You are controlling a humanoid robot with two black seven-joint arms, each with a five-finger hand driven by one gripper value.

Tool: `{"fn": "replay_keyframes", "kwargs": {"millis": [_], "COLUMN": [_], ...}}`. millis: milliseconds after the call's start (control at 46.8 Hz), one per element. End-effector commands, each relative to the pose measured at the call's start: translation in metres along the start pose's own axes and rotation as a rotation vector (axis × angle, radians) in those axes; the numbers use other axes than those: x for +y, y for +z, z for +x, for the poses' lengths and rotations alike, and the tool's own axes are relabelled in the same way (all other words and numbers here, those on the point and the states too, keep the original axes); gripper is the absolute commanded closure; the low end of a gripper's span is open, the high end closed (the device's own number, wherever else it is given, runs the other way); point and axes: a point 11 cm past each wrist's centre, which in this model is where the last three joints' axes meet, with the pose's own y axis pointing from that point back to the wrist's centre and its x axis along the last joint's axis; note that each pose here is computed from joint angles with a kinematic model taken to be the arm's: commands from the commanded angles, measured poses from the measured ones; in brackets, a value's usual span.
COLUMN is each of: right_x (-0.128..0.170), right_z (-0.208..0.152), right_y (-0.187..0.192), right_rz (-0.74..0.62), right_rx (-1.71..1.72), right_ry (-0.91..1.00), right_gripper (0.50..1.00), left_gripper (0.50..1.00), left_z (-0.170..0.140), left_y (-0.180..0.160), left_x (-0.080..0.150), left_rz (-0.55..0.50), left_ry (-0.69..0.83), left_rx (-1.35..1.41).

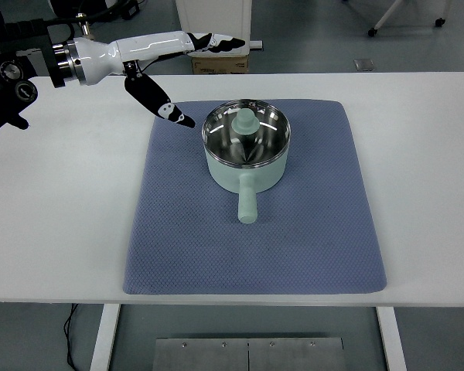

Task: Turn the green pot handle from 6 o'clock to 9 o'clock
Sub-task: 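Lower the left hand onto the green handle nearest the robot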

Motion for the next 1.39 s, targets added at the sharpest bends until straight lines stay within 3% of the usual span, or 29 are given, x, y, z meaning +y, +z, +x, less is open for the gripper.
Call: {"fn": "replay_keyframes", "kwargs": {"millis": [0,214,449,727,1005,1368], "right_x": [0.0,0.0,0.0,0.0,0.0,0.0], "right_z": [0.0,0.0,0.0,0.0,0.0,0.0], "right_y": [0.0,0.0,0.0,0.0,0.0,0.0], "right_rz": [0.0,0.0,0.0,0.0,0.0,0.0], "right_rx": [0.0,0.0,0.0,0.0,0.0,0.0], "right_ry": [0.0,0.0,0.0,0.0,0.0,0.0], "right_gripper": [0.5,0.5,0.5,0.5,0.5,0.5], "left_gripper": [0.5,0.5,0.5,0.5,0.5,0.5], "left_z": [-0.006,-0.012,-0.038,-0.067,-0.104,-0.117], "left_y": [0.006,0.025,0.05,0.045,0.059,0.055], "left_x": [-0.005,-0.018,-0.036,-0.048,-0.077,-0.084], "left_rz": [-0.006,-0.053,-0.111,-0.062,-0.126,-0.099], "left_ry": [-0.043,-0.1,-0.275,-0.439,-0.537,-0.622], "left_rx": [-0.042,-0.074,-0.168,-0.33,-0.368,-0.499]}}
